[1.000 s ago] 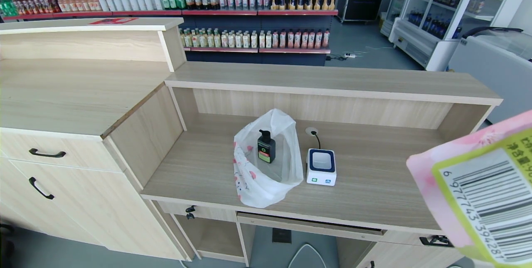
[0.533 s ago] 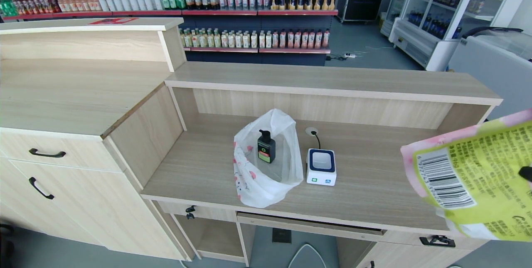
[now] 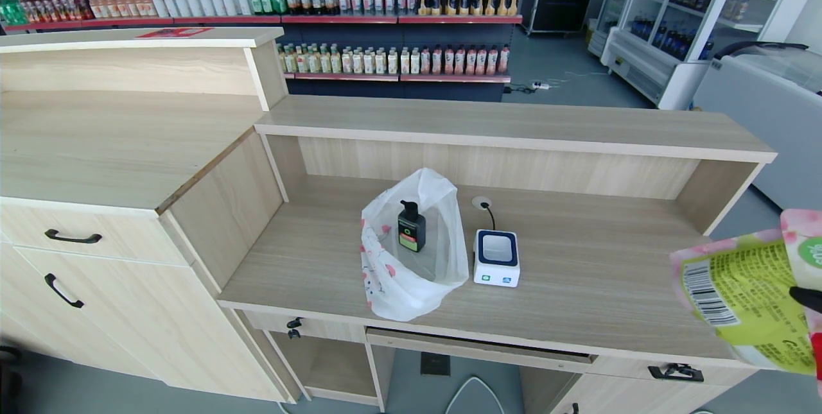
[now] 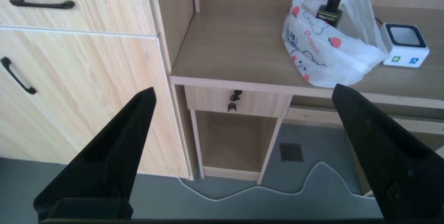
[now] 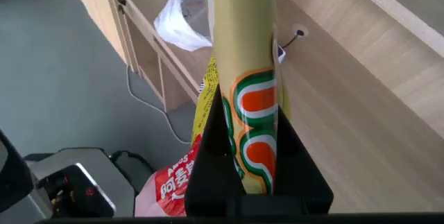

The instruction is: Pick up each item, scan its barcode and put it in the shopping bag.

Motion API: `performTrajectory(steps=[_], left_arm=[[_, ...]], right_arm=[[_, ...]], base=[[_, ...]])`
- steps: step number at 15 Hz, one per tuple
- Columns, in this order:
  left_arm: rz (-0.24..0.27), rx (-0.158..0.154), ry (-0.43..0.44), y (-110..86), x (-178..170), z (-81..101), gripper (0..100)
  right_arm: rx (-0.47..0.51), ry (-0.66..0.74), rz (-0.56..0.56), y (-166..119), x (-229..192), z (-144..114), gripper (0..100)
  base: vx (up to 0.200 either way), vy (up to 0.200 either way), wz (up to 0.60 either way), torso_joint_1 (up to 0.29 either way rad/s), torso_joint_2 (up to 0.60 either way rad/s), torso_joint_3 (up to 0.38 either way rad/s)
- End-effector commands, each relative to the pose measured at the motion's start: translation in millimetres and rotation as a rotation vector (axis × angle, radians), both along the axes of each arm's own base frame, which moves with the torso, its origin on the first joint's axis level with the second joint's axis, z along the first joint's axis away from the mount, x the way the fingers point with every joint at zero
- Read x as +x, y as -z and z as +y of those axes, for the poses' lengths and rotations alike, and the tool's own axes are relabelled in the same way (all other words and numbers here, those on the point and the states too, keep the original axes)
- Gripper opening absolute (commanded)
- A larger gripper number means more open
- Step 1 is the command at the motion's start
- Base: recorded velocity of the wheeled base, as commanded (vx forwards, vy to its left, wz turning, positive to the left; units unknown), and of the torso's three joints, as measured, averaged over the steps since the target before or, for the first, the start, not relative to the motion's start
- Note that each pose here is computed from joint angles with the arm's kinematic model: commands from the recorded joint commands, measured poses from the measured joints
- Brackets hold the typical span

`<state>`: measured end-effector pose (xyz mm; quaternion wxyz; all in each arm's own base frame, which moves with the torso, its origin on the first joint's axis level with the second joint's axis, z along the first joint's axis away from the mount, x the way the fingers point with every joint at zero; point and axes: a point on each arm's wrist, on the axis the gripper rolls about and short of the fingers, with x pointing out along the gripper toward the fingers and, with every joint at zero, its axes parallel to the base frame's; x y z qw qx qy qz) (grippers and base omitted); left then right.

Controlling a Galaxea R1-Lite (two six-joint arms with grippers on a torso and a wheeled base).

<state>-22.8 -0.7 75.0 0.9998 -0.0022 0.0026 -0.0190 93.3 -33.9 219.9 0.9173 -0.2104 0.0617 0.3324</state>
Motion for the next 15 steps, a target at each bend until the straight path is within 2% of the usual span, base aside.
performTrajectory(steps=[1,4,7,11,15], left_arm=[[0.001,0.000,0.000,0.0,0,0.0,100],[0.001,0.000,0.000,0.0,0,0.0,100],[0.001,0.000,0.000,0.0,0,0.0,100],[0.000,0.000,0.000,-0.2,0,0.0,100],[0.001,0.000,0.000,0.0,0,0.0,100]], right_arm=[[0.005,0.052,0.009,0,2,-7,0],[0.022,0.103,0.079,3,13,-16,0],[-0.036,0.317,0.190,5,14,-19,0],[0.037,0.375,0.237,-4,13,-9,0],[-0.018,0.485,0.246,-15,22,-12,0]], base=[[0.000,0.000,0.00,0.000,0.00,0.000],[0.000,0.000,0.00,0.000,0.00,0.000],[0.000,0.000,0.00,0.000,0.00,0.000],[0.000,0.000,0.00,0.000,0.00,0.000],[0.000,0.000,0.00,0.000,0.00,0.000]])
